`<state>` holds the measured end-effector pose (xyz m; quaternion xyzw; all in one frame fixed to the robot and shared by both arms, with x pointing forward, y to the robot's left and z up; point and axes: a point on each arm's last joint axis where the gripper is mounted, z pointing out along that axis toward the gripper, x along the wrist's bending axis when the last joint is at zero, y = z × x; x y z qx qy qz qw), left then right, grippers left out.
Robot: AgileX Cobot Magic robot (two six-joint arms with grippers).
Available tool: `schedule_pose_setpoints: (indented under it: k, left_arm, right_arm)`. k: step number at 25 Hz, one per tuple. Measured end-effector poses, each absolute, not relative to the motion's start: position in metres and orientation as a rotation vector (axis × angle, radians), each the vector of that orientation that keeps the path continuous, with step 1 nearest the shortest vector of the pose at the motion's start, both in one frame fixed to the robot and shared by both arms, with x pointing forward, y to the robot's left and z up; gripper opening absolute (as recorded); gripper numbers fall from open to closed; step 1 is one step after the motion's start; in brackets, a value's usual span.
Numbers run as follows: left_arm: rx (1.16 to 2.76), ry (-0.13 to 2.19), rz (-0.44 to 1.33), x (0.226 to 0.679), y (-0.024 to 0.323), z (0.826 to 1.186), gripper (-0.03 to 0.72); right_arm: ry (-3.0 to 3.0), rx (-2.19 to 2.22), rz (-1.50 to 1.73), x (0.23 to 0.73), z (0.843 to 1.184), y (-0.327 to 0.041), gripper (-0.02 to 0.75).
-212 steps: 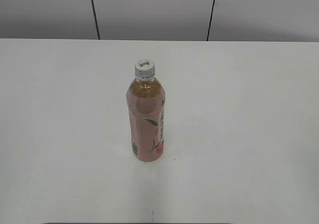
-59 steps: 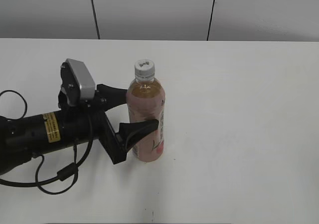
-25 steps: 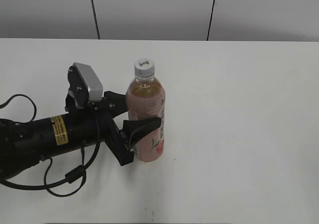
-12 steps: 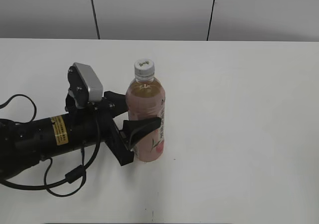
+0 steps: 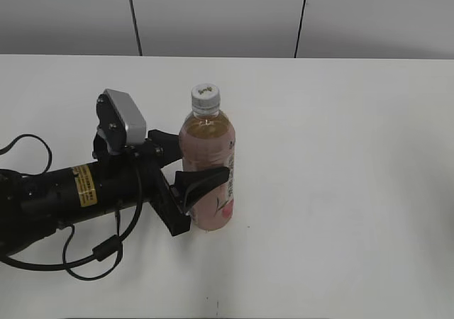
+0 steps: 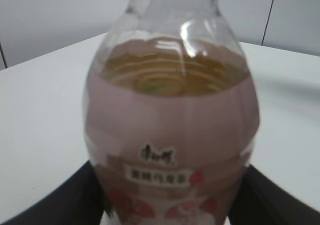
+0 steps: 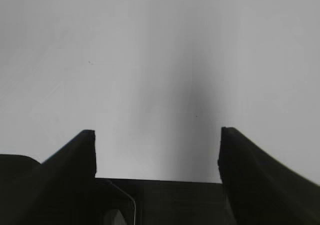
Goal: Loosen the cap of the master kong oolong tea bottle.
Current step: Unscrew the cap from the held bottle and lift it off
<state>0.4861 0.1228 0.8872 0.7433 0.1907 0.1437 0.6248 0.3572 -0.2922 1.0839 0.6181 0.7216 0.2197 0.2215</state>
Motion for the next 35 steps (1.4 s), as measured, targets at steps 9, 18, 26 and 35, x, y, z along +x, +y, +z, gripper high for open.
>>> schedule_pose_setpoints:
  k: [9,18,26,35]
  left_arm:
    - [1.704,0.437,0.330,0.486,0.123,0.887,0.411]
    - [1.704,0.437,0.330,0.486,0.123,0.887,0.411]
    - [1.704,0.437,0.330,0.486,0.123,0.887,0.411]
    - [1.704,0.437,0.330,0.486,0.123,0.887,0.411]
  right_arm:
    - [2.294,1.794,0.635,0.460,1.076,-0.270,0.550]
    - [2.510,1.602,0.698,0.500,1.093,-0.189,0.538]
    - [2.655,1.430,0.797,0.512,1.105,-0.091,0.535]
    - [2.726,1.365,0.741,0.518,1.096,-0.037,0.535]
